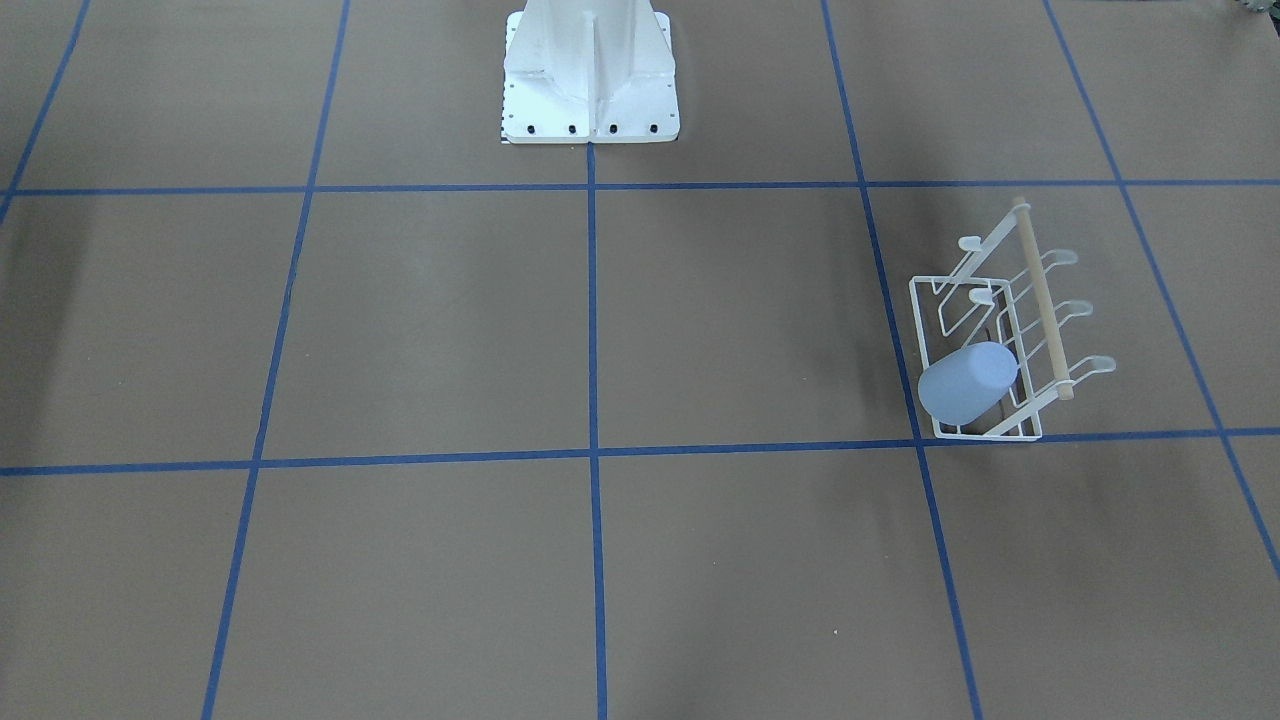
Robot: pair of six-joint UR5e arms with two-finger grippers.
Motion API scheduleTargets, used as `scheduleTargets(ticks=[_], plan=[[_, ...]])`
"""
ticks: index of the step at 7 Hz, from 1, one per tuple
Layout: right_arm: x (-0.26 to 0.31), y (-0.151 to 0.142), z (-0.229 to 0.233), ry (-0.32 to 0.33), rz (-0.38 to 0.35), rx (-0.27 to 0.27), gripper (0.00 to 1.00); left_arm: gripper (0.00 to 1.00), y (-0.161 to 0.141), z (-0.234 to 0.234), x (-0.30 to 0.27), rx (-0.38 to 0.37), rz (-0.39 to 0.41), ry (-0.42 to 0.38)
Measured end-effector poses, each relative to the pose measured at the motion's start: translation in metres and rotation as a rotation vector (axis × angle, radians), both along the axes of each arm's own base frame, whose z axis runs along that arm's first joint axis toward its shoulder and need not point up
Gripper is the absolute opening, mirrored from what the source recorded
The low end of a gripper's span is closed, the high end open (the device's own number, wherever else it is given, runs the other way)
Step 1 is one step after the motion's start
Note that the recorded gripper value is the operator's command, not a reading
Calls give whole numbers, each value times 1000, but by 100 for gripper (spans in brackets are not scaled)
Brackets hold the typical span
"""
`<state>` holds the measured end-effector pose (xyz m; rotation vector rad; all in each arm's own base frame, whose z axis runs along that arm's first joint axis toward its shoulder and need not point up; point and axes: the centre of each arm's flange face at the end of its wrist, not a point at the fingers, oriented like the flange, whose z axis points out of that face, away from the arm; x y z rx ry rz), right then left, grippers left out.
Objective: Hang cup on cup holder
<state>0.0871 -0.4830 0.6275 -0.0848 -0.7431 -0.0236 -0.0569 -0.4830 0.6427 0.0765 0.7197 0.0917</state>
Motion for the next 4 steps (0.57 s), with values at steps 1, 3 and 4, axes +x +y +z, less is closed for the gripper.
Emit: scheduleTargets(ticks=[1, 3, 4], plan=[[0, 0, 0, 0, -1, 0, 100, 99, 0, 1, 0, -1, 0, 0], [-1, 0, 0, -1, -1, 0, 100, 99, 1, 2, 0, -5, 0, 0], [-1, 0, 0, -1, -1, 0, 100, 99, 1, 4, 0, -7, 0, 1]])
